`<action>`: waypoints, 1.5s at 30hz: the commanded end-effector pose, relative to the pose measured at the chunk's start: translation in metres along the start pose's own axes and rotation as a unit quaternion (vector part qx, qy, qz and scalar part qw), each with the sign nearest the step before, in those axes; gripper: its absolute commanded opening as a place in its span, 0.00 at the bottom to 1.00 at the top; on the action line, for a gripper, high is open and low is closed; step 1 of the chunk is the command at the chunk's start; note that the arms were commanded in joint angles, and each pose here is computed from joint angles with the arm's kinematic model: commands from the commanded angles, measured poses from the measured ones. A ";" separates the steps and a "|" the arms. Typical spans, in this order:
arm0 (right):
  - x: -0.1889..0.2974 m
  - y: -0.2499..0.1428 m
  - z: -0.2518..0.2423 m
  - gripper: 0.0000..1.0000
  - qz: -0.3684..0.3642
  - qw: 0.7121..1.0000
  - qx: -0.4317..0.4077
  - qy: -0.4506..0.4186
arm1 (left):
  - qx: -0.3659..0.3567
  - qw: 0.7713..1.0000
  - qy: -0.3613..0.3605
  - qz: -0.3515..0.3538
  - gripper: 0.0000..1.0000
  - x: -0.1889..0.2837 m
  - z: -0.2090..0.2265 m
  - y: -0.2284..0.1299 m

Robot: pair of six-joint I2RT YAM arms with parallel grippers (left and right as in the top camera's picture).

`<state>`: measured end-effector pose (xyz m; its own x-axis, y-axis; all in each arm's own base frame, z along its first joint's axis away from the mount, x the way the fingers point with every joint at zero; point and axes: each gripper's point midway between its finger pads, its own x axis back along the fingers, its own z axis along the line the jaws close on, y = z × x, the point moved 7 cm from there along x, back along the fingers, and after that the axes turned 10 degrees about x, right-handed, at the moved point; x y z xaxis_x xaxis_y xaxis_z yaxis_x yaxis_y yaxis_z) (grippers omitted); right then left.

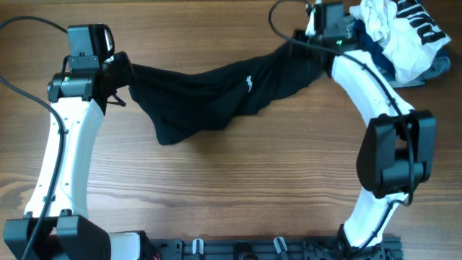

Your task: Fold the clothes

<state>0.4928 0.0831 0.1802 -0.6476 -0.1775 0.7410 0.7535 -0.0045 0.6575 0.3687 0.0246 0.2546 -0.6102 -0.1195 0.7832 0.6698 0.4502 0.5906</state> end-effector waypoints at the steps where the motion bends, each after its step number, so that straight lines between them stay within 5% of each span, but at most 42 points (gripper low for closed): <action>1: 0.040 0.054 0.008 0.04 -0.058 0.998 0.032 0.011 | 0.002 1.000 -0.001 0.003 0.04 -0.001 0.001 0.001; 15: 0.142 0.036 0.021 0.06 0.038 0.997 0.061 0.035 | 0.004 1.000 -0.014 -0.026 0.04 0.026 0.001 0.007; 18: 0.124 0.006 0.028 0.33 0.110 0.988 0.068 0.081 | 0.004 1.000 -0.014 -0.026 0.04 0.026 0.001 0.007; 24: 0.079 -0.052 0.054 0.35 0.186 0.969 0.080 0.140 | 0.004 1.000 -0.011 -0.019 0.04 0.022 0.002 0.005; 29: 0.046 -0.104 0.070 0.51 0.214 0.961 0.091 0.151 | 0.004 1.000 -0.011 -0.018 0.04 0.021 0.002 0.005; 45: -0.026 -0.165 0.060 0.53 0.247 0.960 0.084 0.101 | 0.004 1.000 -0.010 -0.018 0.04 0.021 0.002 0.005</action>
<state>0.3840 0.1485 0.0858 -0.2223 -0.3335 0.9162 0.8977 0.2965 0.3258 0.3590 0.0232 0.2678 -0.6293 -0.1097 0.7694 0.6587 0.4501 0.6029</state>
